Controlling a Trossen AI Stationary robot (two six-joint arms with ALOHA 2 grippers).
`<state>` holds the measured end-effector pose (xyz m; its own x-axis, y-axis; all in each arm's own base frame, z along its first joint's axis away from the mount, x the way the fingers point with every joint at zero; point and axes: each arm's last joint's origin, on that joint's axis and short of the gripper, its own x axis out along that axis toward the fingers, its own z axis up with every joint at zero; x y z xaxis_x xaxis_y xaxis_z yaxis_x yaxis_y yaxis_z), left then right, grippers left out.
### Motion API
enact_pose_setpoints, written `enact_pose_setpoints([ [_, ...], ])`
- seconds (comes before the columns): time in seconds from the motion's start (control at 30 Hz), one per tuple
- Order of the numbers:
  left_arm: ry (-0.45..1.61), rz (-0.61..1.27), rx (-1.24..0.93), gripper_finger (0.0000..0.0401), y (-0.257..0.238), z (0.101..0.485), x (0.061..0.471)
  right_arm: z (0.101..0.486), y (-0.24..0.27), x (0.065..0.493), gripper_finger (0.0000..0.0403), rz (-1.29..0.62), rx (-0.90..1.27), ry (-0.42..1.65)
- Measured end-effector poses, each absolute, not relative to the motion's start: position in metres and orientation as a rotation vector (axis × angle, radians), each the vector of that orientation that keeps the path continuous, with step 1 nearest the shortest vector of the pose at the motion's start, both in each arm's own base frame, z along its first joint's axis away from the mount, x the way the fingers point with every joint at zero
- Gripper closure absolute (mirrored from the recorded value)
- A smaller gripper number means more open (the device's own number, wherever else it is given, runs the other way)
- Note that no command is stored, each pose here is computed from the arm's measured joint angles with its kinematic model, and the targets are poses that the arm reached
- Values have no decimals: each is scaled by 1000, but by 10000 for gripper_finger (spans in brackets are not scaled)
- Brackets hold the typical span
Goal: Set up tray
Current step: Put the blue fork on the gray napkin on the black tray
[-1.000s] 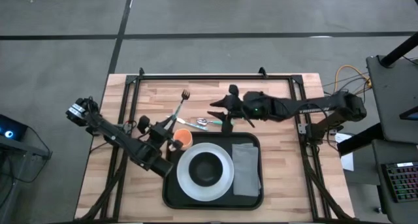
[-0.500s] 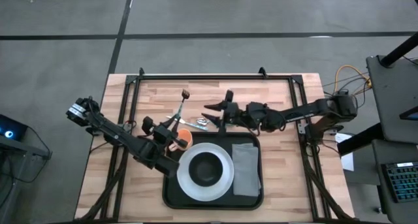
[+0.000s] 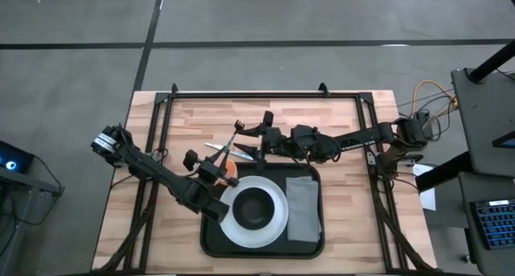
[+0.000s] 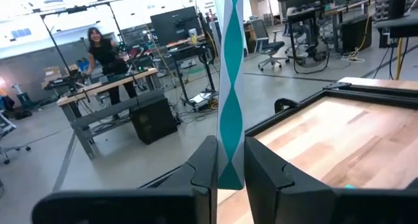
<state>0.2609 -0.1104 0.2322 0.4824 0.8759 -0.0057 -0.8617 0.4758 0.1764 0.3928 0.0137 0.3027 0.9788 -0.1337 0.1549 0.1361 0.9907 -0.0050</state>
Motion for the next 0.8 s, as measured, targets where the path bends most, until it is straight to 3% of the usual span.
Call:
enact_pose_setpoints([
  [0.33, 82, 1081, 132, 371, -111, 222, 271, 301, 14, 393, 254, -138, -30, -151],
  [0.8, 47, 1095, 77, 371, -112, 239, 281, 300, 14, 393, 300, -140, -61, -143],
])
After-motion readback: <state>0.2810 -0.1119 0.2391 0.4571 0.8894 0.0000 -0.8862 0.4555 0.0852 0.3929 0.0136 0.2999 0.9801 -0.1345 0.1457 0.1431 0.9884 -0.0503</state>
